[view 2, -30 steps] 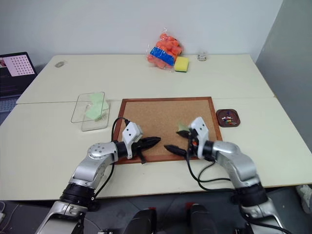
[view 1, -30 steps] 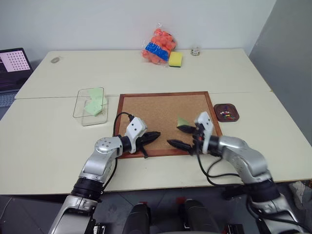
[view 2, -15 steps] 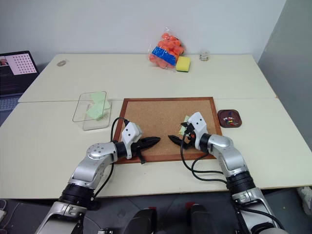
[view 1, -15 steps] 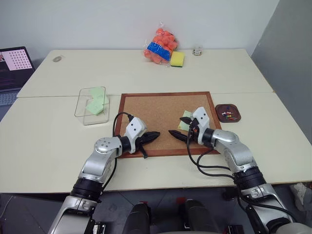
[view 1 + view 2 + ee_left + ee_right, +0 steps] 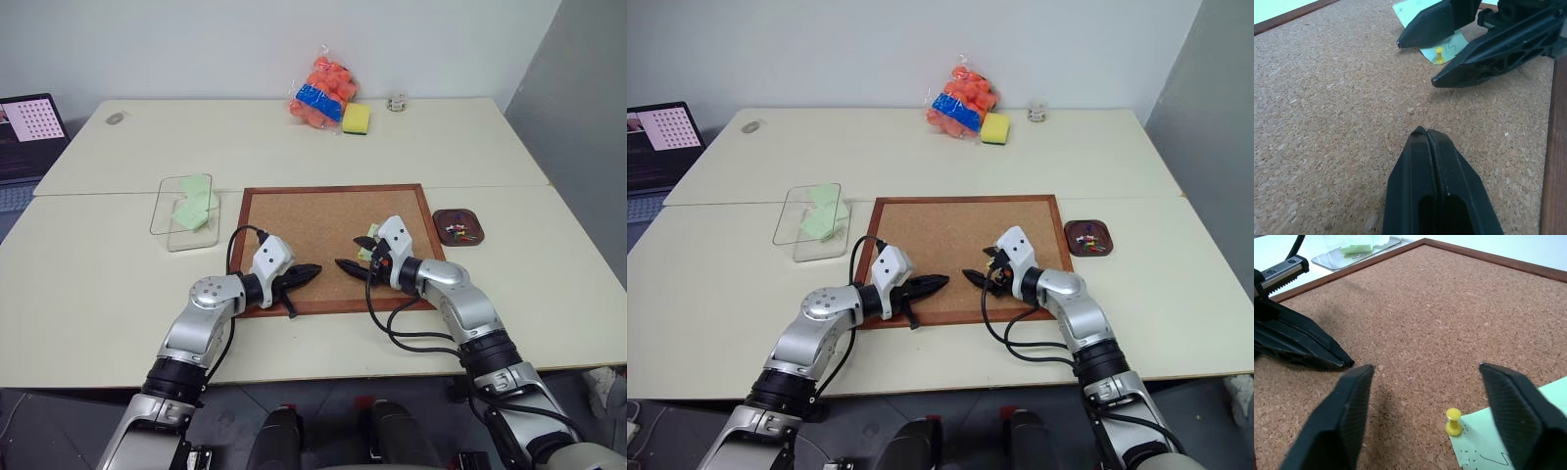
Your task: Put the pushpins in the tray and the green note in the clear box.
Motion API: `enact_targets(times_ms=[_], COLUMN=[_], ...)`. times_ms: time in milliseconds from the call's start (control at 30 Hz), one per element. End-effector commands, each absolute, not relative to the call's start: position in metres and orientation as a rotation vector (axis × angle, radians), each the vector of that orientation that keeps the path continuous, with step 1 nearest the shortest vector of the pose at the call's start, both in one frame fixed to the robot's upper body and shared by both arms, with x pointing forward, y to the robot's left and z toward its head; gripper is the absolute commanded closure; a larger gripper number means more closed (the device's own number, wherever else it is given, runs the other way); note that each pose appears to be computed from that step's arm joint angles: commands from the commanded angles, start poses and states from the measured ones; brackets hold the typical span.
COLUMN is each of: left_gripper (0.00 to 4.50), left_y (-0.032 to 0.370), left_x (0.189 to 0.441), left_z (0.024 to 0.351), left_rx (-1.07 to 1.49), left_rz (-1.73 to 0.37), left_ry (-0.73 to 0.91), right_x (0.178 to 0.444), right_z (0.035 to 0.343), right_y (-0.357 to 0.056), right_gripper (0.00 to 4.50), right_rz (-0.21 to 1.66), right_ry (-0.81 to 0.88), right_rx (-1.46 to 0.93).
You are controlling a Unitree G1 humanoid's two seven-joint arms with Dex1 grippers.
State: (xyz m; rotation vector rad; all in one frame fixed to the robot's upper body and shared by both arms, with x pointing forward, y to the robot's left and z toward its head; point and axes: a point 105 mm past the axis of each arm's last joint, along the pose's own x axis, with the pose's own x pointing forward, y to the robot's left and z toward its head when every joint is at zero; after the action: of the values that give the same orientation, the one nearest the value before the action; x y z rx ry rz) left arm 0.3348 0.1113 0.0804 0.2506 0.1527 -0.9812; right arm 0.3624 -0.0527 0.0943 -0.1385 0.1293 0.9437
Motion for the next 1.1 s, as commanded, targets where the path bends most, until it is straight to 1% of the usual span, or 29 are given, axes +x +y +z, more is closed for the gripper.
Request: enact_targets(times_ms=[33, 67, 167, 300, 333, 467, 667, 900, 1100], left_gripper=[4.50, 4.50, 4.50, 4.50, 4.50, 4.50, 4.50, 4.50, 4.50], left_y=[0.117, 0.117, 0.117, 0.117, 0.117, 0.116, 0.116, 0.116, 0.115], left_x=[0.334, 0.334, 0.334, 0.333, 0.333, 0.333, 0.333, 0.332, 0.331], left_z=[0.077, 0.077, 0.077, 0.077, 0.077, 0.077, 0.077, 0.076, 0.075], left_rx=[0.269, 0.269, 0.270, 0.270, 0.270, 0.271, 0.268, 0.264, 0.259], left_rz=[-0.959, -0.959, -0.958, -0.960, -0.960, -0.961, -0.962, -0.962, -0.965], left_ry=[0.167, 0.168, 0.169, 0.170, 0.170, 0.169, 0.168, 0.170, 0.173], right_x=[0.363, 0.363, 0.363, 0.364, 0.365, 0.365, 0.368, 0.366, 0.363], right_z=[0.104, 0.104, 0.103, 0.101, 0.101, 0.100, 0.103, 0.138, 0.160], right_y=[-0.050, -0.051, -0.052, -0.053, -0.054, -0.054, -0.055, -0.056, -0.061], right_gripper=[1.95, 2.10, 2.82, 3.57, 3.68, 4.47, 4.47, 4.47, 4.47], right_rz=[0.957, 0.956, 0.950, 0.938, 0.935, 0.931, 0.914, 0.912, 0.904], right_ry=[0.083, 0.084, 0.091, 0.096, 0.096, 0.096, 0.084, -0.029, -0.073], right_rx=[-0.151, -0.151, -0.152, -0.152, -0.156, -0.162, -0.161, -0.056, -0.027])
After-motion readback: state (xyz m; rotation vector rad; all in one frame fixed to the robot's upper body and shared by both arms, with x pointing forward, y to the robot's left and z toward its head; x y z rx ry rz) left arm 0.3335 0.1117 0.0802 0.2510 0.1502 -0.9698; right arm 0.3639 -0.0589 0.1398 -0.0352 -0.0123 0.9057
